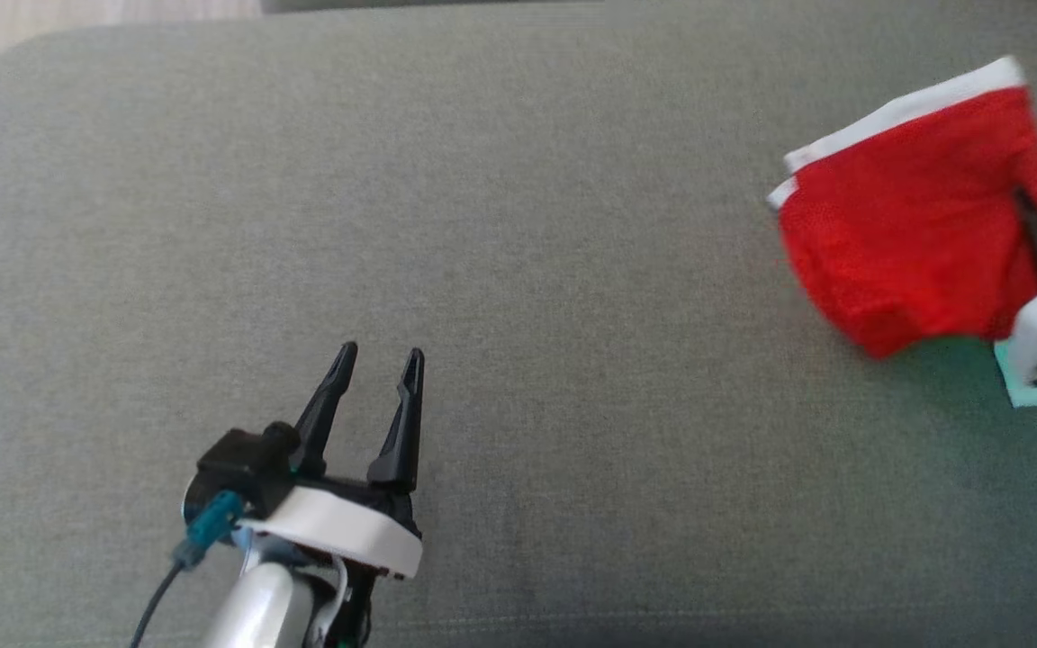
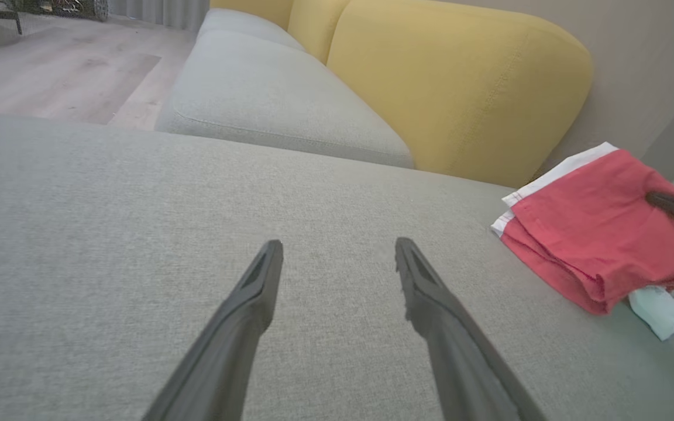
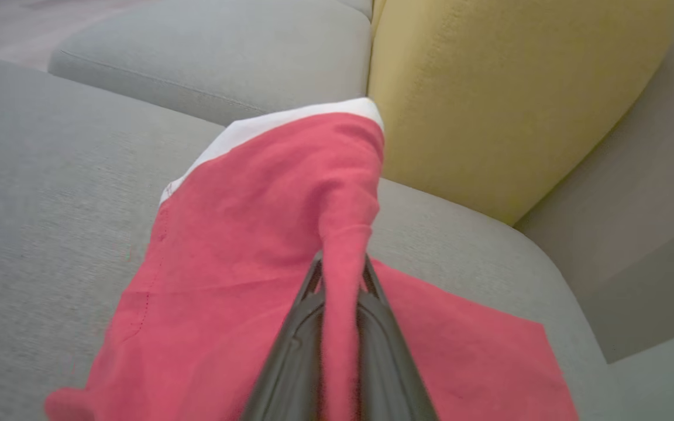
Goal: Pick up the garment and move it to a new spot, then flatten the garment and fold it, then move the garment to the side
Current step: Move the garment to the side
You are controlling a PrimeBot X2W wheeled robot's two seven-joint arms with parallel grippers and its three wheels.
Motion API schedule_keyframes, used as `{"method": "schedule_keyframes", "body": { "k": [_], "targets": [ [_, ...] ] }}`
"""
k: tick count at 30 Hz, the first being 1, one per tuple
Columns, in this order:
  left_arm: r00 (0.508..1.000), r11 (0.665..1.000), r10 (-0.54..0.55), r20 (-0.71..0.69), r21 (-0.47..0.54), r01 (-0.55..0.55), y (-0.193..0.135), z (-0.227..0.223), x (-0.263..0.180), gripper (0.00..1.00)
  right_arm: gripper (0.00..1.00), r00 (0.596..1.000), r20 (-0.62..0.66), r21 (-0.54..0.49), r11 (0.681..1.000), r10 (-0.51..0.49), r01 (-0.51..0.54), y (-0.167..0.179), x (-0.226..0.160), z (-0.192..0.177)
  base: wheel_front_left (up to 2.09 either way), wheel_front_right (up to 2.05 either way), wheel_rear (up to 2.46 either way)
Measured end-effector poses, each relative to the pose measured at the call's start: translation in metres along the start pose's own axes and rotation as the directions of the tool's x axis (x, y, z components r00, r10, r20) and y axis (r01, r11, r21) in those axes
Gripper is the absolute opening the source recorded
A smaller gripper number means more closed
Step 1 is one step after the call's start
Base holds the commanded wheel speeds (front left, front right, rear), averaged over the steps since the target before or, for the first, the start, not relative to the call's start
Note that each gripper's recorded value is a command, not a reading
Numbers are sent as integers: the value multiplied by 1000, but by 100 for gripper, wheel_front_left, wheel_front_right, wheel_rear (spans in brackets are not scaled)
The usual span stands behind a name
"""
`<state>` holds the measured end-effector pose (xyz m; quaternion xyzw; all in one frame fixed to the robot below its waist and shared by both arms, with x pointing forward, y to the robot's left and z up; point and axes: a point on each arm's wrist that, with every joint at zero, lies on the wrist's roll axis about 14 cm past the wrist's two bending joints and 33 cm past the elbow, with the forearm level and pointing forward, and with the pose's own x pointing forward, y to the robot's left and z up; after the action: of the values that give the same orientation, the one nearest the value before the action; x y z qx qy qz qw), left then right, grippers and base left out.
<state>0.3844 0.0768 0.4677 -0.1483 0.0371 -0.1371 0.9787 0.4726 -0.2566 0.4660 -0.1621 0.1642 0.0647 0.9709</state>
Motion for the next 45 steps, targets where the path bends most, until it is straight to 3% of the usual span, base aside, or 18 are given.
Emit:
{"method": "schedule_keyframes", "body": {
  "k": [15,31,32,33,34,35,45],
  "targets": [
    [997,998,-66,-48,-9,66,-2,-23,42,100,0,956,-224,-42,982,-191,187,-90,-3,-62,0,0,0],
    [994,997,-73,-81,-3,73,5,-39,52,100,0,896,-352,-56,962,-269,267,-108,-2,-97,0,0,0],
    [994,997,-74,-79,-3,74,5,-38,54,100,3,896,-353,-55,962,-269,267,-108,-1,-97,0,0,0],
    [994,997,-75,-77,-2,75,6,-38,55,100,35,897,-352,-51,962,-269,268,-107,0,-97,0,0,0],
    [994,997,-75,-76,-1,75,6,-37,55,100,54,897,-349,-45,961,-271,272,-107,1,-96,0,0,0],
    [994,997,-75,-75,-1,75,6,-37,56,100,100,899,-344,-36,961,-270,275,-106,2,-95,0,0,0],
    [996,996,-83,-44,12,84,1,-23,54,100,100,924,-267,1,959,-272,283,-101,1,-67,0,0,0]
  ]
}}
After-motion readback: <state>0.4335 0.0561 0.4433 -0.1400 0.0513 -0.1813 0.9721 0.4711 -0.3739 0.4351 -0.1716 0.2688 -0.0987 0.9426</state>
